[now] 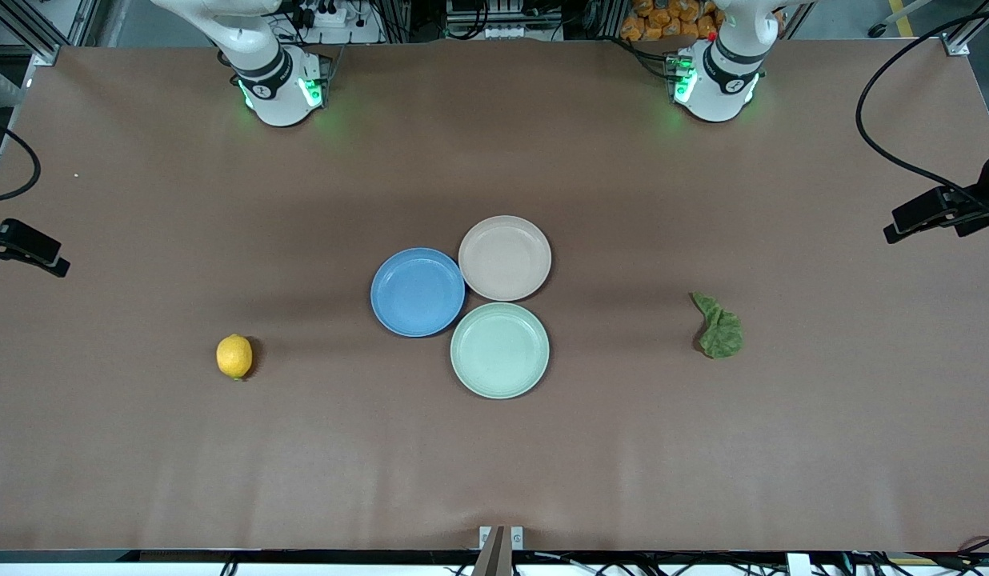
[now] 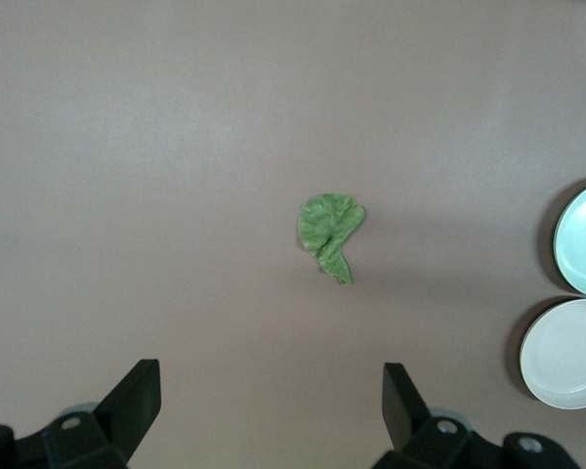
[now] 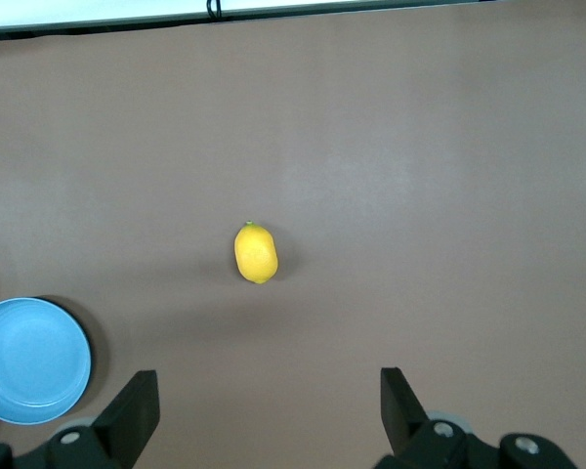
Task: Place lemon and lettuce in plates
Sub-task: 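Lower the right gripper to the lemon while the left gripper reaches the lettuce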
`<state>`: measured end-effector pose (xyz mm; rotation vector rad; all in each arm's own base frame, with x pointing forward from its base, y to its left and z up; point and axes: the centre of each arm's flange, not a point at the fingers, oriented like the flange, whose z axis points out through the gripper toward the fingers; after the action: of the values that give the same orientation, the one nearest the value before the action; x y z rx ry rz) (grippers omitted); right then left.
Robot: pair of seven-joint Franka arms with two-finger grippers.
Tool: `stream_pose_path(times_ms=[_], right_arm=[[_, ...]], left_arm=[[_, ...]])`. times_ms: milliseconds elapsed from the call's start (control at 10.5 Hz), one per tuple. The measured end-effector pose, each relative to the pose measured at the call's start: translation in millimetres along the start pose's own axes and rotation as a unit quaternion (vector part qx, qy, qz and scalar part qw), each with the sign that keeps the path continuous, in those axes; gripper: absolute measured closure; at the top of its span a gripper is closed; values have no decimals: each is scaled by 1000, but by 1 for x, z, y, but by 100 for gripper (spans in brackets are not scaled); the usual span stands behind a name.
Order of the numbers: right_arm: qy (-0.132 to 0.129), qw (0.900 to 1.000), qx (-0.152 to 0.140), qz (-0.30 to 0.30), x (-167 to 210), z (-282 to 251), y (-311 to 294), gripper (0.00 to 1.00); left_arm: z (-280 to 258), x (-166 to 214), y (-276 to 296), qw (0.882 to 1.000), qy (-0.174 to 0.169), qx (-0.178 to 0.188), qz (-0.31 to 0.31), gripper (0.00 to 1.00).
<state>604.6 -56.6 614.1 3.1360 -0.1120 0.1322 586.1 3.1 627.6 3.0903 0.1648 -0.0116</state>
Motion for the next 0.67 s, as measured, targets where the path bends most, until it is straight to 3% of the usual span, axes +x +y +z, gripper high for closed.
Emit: stream_pose_path(times_ms=[383,670], right_arm=[[-8,1000,1,-7,0,6,-8,0],[-67,998,2,-6,-1,67,-7,0]], left_arm=[[1,1,0,1000,-1,0,0,0],[3,2,-1,1000,-2,0,0,0]])
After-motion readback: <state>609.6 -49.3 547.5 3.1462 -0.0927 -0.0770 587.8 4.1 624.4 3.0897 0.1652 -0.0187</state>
